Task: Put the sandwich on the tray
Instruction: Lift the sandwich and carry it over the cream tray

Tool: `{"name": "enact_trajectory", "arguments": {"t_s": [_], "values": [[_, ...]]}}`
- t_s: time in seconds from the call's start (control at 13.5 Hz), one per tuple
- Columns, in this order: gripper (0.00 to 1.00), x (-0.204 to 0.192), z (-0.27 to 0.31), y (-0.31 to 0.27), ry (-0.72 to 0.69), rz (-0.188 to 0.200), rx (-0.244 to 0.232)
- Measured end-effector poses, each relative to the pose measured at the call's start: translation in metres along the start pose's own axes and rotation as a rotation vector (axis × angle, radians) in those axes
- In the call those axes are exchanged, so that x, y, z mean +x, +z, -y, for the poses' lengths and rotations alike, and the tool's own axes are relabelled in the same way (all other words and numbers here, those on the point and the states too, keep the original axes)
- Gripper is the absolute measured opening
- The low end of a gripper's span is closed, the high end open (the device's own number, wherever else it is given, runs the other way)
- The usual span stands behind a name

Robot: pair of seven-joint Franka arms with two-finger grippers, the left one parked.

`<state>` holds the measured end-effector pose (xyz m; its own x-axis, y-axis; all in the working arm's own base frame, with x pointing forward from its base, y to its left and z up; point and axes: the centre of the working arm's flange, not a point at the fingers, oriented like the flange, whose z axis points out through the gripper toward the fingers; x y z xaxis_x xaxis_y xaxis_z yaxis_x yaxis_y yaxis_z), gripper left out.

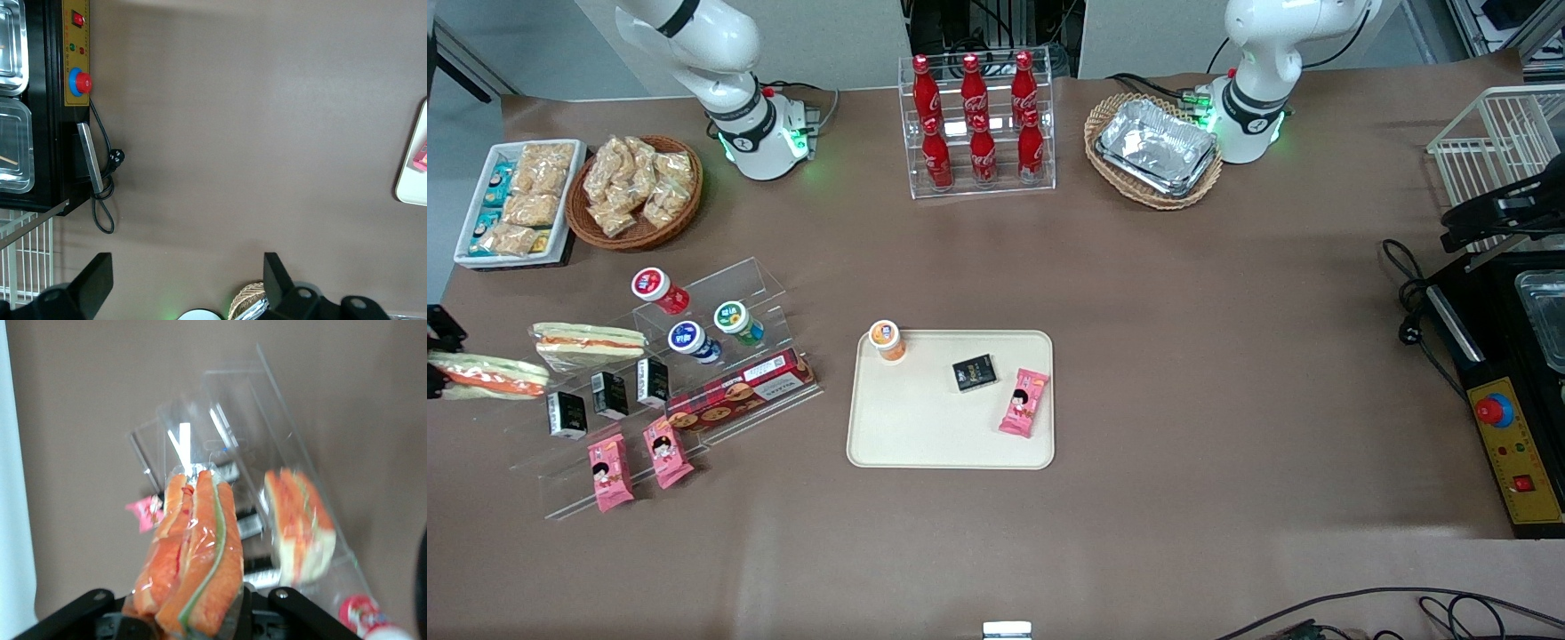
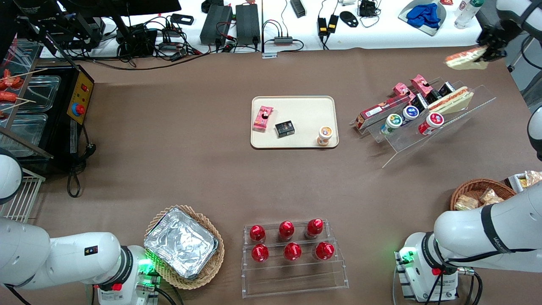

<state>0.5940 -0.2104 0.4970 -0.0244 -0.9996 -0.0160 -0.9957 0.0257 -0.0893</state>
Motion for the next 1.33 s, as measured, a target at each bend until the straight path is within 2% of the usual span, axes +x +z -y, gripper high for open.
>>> {"name": "enact_trajectory", "arguments": {"t_s": [0.3,0.52,0.74,1.03,1.33], "values": [[0.2,-0.114,0.016,-0.004,0.035,0.041,-0.045],[0.2,-0.213,0.021,0.001,0.108,0.046,-0.062],[0.2,-0.302,0.016,0.012,0.079,0.042,-0.066],[0.2,-0.387,0.007,0.032,0.054,0.028,-0.036],[0.2,-0.441,0.003,0.06,0.02,0.045,0.001]]}}
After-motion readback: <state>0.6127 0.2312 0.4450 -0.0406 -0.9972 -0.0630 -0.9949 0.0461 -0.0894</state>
